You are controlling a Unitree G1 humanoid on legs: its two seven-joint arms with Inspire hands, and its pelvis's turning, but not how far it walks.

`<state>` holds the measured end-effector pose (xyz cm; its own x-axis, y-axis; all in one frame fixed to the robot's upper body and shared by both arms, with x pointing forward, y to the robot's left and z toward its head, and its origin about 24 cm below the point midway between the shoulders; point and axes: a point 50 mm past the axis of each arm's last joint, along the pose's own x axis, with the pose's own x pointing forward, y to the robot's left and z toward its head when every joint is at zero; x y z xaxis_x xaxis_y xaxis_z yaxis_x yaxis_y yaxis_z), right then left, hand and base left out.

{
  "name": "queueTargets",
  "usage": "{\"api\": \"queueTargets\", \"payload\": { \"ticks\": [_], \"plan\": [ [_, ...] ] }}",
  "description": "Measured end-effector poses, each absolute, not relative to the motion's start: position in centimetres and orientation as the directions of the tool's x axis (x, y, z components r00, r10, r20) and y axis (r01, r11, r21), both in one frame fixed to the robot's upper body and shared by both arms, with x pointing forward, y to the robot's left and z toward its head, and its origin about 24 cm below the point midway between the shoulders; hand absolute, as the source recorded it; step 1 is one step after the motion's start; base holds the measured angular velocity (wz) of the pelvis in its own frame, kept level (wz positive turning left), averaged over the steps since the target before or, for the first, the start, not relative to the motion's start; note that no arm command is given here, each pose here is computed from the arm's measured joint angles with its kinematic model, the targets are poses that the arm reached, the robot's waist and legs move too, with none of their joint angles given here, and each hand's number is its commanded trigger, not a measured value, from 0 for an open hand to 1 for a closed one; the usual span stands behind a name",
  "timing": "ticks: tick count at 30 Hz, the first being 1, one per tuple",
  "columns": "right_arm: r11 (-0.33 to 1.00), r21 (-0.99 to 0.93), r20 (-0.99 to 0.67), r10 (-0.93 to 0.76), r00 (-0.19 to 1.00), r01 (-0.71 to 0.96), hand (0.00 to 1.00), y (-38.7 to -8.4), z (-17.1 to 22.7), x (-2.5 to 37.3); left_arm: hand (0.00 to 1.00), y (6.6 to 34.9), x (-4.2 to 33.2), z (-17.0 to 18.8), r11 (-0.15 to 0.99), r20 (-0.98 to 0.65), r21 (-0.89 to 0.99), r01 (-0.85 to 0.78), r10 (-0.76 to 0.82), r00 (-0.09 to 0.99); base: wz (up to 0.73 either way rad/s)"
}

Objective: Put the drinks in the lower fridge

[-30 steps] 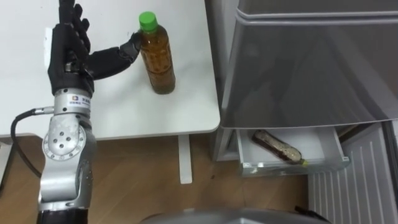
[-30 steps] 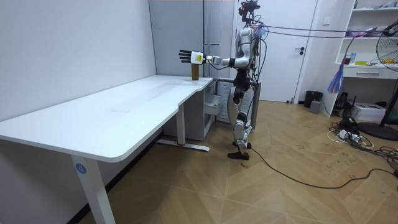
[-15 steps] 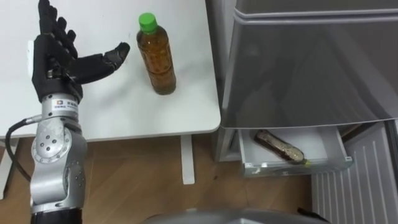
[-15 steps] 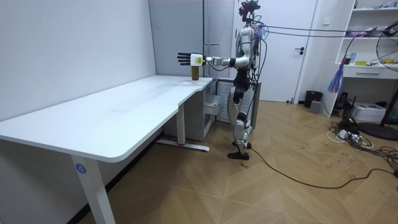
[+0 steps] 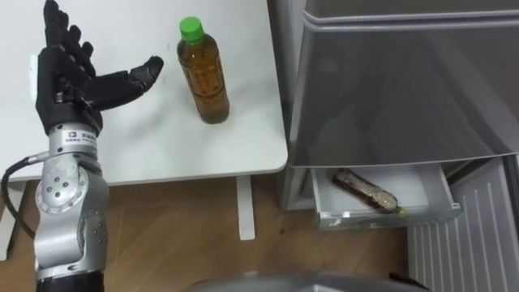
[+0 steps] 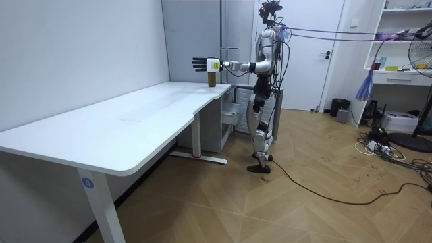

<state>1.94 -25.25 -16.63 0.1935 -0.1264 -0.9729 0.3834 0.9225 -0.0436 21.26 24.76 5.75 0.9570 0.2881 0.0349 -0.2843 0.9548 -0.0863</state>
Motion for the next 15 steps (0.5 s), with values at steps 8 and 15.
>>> {"api": "queueTargets", "payload": {
  "ticks": [8,15],
  "plan": [
    [0.923,-0.048,-0.975,-0.126,0.183,0.382,0.0,-25.5,-16.6,1.8,0.0,24.2,21.4,5.9,0.976,0.045,-0.101,-0.192,0.197,0.979,0.0],
    [0.926,-0.033,-0.976,-0.111,0.188,0.376,0.0,-25.5,-16.6,1.8,0.0,23.3,21.5,5.4,0.989,0.021,-0.102,-0.107,0.11,0.994,0.0]
  ]
}}
